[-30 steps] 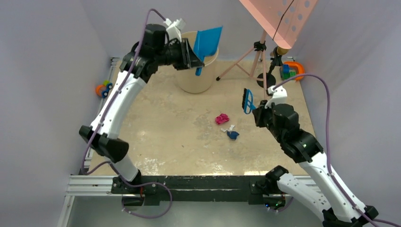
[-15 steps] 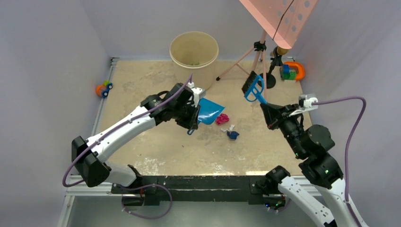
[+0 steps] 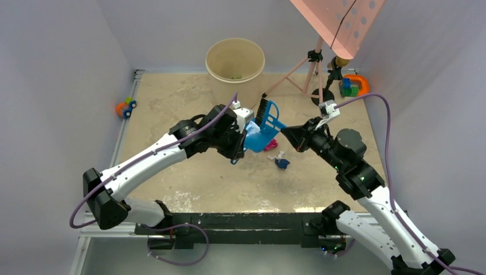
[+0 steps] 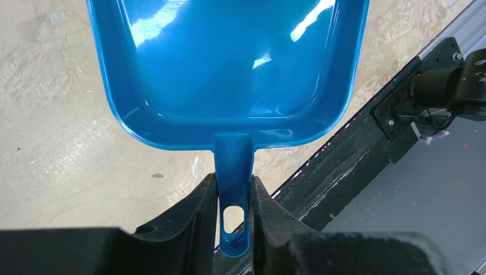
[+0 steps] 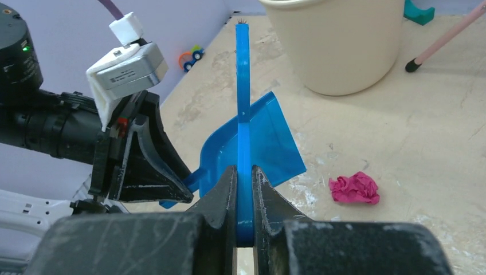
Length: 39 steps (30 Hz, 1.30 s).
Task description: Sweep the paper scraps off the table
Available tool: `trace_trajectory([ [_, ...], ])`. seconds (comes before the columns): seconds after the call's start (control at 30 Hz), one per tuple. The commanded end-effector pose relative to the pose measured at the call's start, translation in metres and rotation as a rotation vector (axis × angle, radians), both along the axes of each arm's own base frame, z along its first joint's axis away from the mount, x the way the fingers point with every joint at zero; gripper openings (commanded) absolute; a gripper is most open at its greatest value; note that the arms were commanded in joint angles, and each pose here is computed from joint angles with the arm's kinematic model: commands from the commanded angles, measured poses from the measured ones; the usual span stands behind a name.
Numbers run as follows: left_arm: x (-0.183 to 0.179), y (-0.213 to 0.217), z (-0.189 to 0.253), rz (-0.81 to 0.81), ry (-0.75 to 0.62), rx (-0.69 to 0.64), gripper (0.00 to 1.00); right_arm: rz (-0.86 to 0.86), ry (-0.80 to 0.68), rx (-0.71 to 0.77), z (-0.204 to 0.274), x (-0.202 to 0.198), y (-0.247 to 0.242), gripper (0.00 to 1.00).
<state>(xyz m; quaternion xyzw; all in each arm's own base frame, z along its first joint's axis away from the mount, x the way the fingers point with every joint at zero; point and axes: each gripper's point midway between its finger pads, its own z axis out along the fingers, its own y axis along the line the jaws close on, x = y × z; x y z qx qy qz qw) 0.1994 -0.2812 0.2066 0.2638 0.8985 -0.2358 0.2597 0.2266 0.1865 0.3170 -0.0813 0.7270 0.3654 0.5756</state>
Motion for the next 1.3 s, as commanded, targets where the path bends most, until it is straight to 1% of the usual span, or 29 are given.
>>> trace_trajectory([
  [0.0, 0.006, -0.004, 0.034, -0.013, -0.113, -0.076, 0.0, -0.006, -0.032, 0.077, 0.015, 0.007, 0.006, 0.0],
  [0.13, 0.005, -0.001, 0.051, -0.009, -0.148, -0.101, 0.0, -0.101, 0.084, 0.025, -0.026, 0.015, -0.006, 0.0],
  [0.27, 0.005, 0.001, 0.06, -0.006, -0.16, -0.111, 0.0, -0.127, 0.109, 0.008, -0.044, 0.011, -0.014, 0.0],
  [0.47, 0.005, 0.0, 0.057, -0.007, -0.154, -0.108, 0.0, -0.125, 0.114, -0.005, -0.045, 0.007, -0.017, 0.0],
  [0.63, 0.004, 0.0, 0.044, -0.006, -0.134, -0.093, 0.0, -0.175, 0.069, -0.021, -0.027, 0.008, -0.028, 0.0],
  [0.7, 0.006, 0.003, 0.029, 0.006, -0.123, -0.064, 0.0, -0.276, 0.084, -0.063, -0.028, 0.016, -0.046, 0.0],
  [0.77, 0.01, 0.01, 0.01, 0.036, -0.12, -0.011, 0.0, -0.438, 0.172, -0.154, -0.044, 0.023, -0.074, 0.0],
  [0.83, 0.012, 0.02, -0.013, 0.062, -0.118, 0.058, 0.0, -0.56, 0.245, -0.267, -0.058, 0.027, -0.096, 0.0],
  [0.9, 0.009, 0.027, -0.029, 0.068, -0.112, 0.095, 0.0, -0.685, 0.329, -0.368, -0.073, 0.029, -0.117, 0.0],
  [0.93, 0.007, 0.029, -0.035, 0.068, -0.109, 0.106, 0.0, -0.696, 0.363, -0.421, -0.081, 0.029, -0.12, 0.0],
  [1.0, 0.003, 0.031, -0.042, 0.06, -0.103, 0.108, 0.0, -0.641, 0.396, -0.494, -0.091, 0.033, -0.112, 0.0],
  [1.07, -0.003, 0.031, -0.045, 0.051, -0.095, 0.098, 0.0, -0.581, 0.412, -0.491, -0.096, 0.038, -0.098, 0.0],
  [1.13, -0.007, 0.031, -0.045, 0.047, -0.086, 0.083, 0.0, -0.477, 0.398, -0.436, -0.094, 0.045, -0.073, 0.0],
  [1.2, -0.012, 0.032, -0.047, 0.049, -0.073, 0.073, 0.0, -0.336, 0.341, -0.351, -0.085, 0.054, -0.039, 0.0],
  [1.27, -0.017, 0.034, -0.05, 0.053, -0.06, 0.065, 0.0, -0.239, 0.331, -0.277, -0.083, 0.059, -0.013, 0.0],
])
